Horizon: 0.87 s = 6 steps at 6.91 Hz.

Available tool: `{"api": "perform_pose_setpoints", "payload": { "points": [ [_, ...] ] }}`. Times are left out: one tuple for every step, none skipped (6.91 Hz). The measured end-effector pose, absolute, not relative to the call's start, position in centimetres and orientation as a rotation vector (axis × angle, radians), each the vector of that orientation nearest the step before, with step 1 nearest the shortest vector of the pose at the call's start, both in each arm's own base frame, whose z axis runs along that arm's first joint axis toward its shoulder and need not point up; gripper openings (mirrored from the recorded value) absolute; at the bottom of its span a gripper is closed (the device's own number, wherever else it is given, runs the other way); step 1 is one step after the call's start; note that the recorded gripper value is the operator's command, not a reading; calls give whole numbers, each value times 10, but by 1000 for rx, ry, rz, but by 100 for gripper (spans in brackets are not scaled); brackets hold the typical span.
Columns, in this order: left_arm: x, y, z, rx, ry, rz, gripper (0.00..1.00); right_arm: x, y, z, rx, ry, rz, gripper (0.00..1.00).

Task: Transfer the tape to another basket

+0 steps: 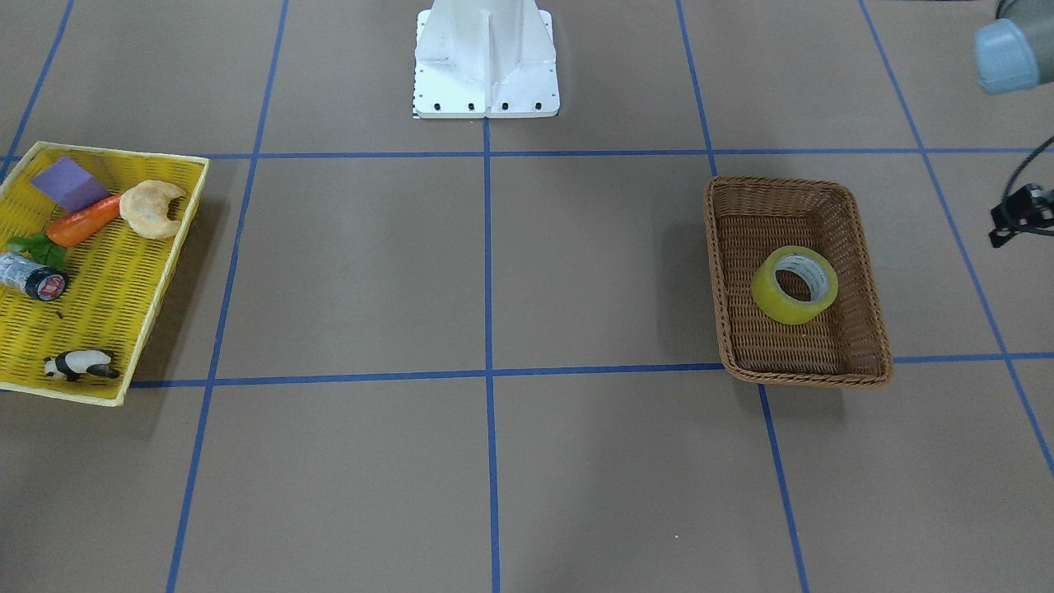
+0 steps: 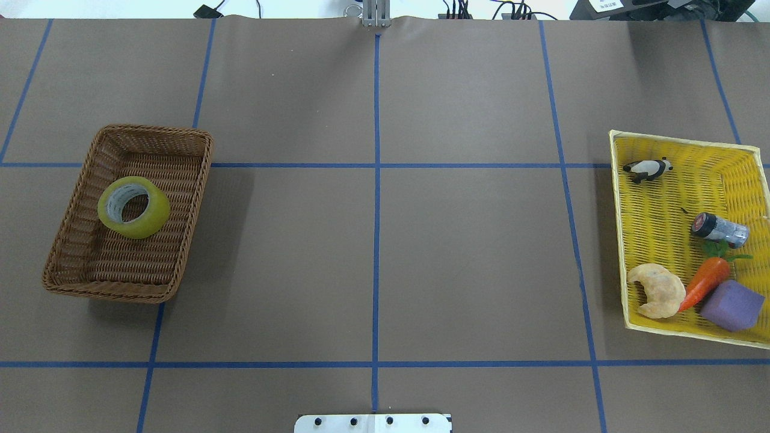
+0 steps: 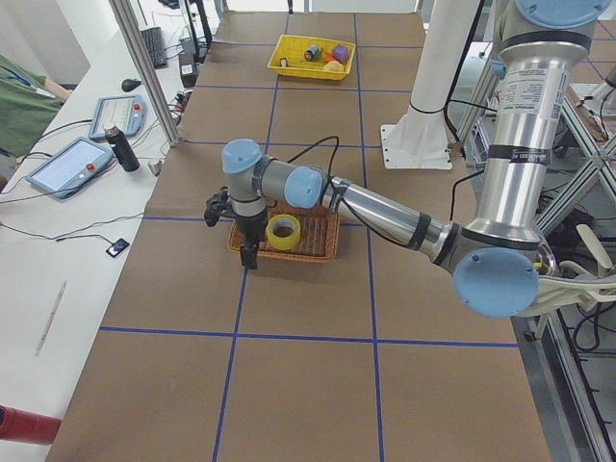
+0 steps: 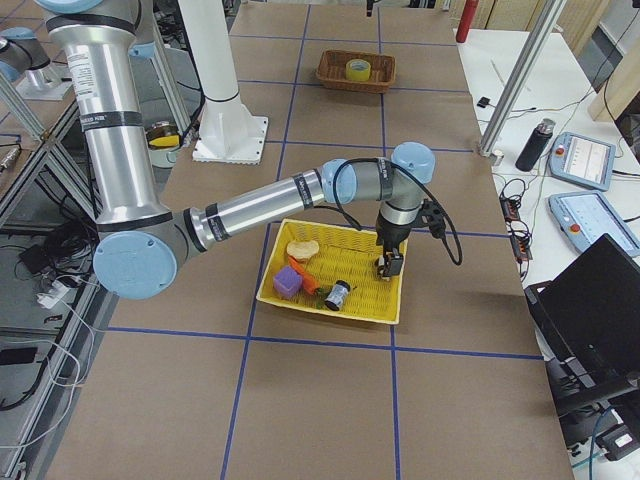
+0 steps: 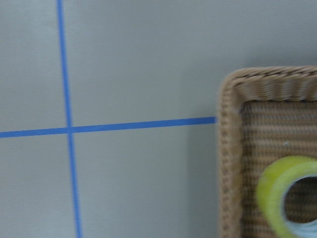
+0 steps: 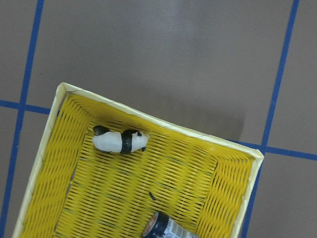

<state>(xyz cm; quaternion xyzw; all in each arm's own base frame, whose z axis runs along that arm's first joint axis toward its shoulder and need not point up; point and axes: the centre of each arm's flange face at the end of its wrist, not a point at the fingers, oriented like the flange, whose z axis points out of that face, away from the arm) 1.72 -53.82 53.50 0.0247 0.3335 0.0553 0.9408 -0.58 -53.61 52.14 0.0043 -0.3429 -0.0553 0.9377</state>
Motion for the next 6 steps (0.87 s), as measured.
{"api": "perform_pose_setpoints", "payload": {
  "points": [
    [-36, -541, 584, 39, 685, 130, 99, 10, -523, 542, 1, -698, -122, 100],
    [-73, -538, 622, 30, 687, 133, 99, 23, -511, 561, -8, -698, -131, 100],
    [-103, -531, 645, 38, 689, 113, 99, 34, -500, 577, -23, -702, -123, 100],
    [-123, -524, 646, 63, 689, 94, 99, 40, -490, 589, -41, -707, -110, 100],
    [-129, -521, 637, 91, 690, 90, 99, 45, -479, 603, -63, -711, -95, 100],
    [-130, -518, 627, 114, 698, 93, 99, 48, -468, 617, -88, -712, -81, 100]
  ]
}}
